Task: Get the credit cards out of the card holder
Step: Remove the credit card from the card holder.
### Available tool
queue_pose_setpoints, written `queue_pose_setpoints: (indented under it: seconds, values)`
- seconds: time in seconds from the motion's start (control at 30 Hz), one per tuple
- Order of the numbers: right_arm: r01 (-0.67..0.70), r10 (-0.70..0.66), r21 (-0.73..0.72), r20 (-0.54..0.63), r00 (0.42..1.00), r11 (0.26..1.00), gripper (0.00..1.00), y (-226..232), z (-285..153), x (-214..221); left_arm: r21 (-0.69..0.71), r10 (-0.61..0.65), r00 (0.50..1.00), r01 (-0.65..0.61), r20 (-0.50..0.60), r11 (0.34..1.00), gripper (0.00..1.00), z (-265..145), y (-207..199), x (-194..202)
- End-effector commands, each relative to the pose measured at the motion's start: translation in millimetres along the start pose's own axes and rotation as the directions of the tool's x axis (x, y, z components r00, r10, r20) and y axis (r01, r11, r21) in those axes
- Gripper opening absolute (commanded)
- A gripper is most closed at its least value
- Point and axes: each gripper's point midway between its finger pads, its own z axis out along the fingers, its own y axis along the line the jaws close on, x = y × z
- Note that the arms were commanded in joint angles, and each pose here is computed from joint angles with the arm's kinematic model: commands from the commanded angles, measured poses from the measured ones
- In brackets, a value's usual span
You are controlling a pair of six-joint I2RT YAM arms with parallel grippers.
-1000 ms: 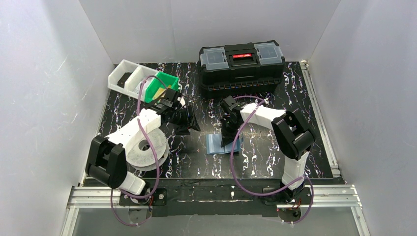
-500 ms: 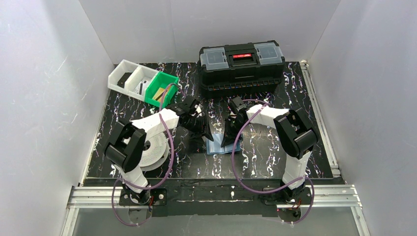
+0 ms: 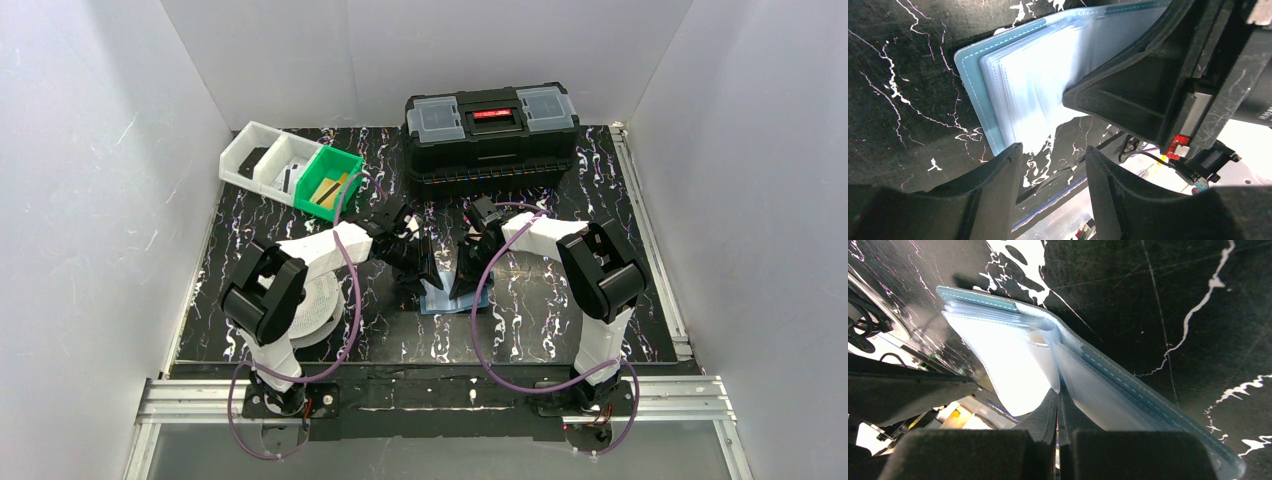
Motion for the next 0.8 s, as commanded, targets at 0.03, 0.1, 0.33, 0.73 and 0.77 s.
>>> queue_pose_setpoints:
  seconds: [0.03, 0.1, 0.33, 0.73, 0.77]
  values:
    - [-0.004, 0.004, 0.046, -0.012, 1.000, 0.999, 0.01, -14, 12, 6, 0.016, 0.004, 1.000, -0.004, -0.026, 1.000, 0.47, 5, -6, 3]
    - [-0.004, 0.004, 0.046, -0.012, 1.000, 0.999, 0.01, -14, 12, 6, 0.017, 0.003, 1.000, -0.003, -0.029, 1.000, 0.47, 7, -5, 4]
    - [-0.006, 0.006, 0.048, -0.013, 1.000, 0.999, 0.01, -15, 12, 6, 0.020, 0.002, 0.999, -0.001, -0.037, 1.000, 0.46, 13, -4, 6]
    - [-0.005, 0.006, 0.046, -0.015, 1.000, 0.999, 0.01, -15, 12, 5, 0.004, -0.004, 0.999, 0.004, -0.054, 1.000, 0.43, 22, 1, 10]
    - [-0.006, 0.006, 0.047, -0.015, 1.000, 0.999, 0.01, -15, 12, 5, 0.002, -0.002, 0.998, 0.002, -0.055, 1.000, 0.43, 23, 1, 10]
